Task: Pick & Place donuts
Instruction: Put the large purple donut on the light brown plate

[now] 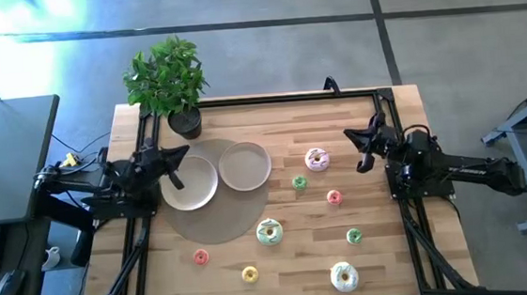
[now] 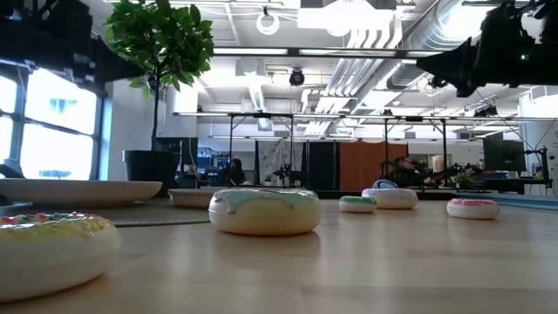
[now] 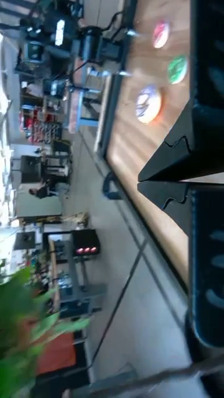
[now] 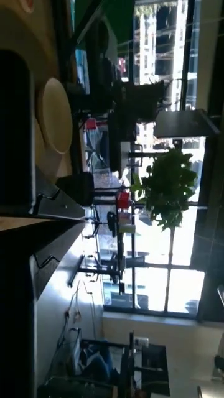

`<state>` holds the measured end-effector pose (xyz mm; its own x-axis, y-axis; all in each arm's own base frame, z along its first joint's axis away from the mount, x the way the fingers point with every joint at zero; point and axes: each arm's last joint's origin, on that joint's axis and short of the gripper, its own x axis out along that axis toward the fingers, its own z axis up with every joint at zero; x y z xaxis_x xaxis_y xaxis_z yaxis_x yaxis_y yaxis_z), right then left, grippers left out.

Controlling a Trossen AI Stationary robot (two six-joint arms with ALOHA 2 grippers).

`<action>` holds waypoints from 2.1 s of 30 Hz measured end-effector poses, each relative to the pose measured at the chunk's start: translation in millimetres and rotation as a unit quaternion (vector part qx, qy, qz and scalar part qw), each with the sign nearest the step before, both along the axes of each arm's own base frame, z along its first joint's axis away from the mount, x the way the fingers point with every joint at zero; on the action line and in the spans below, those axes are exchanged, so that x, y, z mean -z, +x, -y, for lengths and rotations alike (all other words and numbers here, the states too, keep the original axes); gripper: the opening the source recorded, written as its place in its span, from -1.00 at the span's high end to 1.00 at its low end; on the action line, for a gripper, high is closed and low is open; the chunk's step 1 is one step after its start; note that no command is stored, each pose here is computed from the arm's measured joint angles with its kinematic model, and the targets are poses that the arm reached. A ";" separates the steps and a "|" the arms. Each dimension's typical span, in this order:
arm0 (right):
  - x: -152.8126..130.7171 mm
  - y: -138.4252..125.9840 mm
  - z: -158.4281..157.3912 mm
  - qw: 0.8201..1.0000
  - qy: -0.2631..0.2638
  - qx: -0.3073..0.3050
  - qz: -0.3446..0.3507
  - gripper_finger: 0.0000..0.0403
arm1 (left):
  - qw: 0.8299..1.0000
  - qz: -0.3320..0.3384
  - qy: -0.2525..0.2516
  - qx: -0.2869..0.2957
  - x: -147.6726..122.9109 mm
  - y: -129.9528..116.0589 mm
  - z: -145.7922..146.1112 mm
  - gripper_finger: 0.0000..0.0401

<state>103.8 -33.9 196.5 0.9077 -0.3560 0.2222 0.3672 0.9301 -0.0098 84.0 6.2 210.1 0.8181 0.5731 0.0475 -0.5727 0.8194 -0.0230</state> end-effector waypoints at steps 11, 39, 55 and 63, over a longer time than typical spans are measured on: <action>-20.1 42.5 13.1 0.993 0.000 0.006 -0.116 0.50 | 1.000 0.002 0.020 0.018 -22.1 -2.6 0.4 0.54; 76.9 131.3 8.1 0.841 0.146 0.033 -0.519 0.36 | 0.999 -0.025 0.031 -0.002 -36.0 17.3 3.0 0.38; 41.1 155.0 18.7 0.897 0.130 0.057 -0.418 0.96 | 0.999 -0.025 0.030 -0.014 -36.0 16.9 2.4 0.38; -13.8 191.2 19.7 0.976 0.047 -0.011 -0.211 0.94 | 0.999 -0.024 0.030 -0.015 -36.2 16.9 2.3 0.38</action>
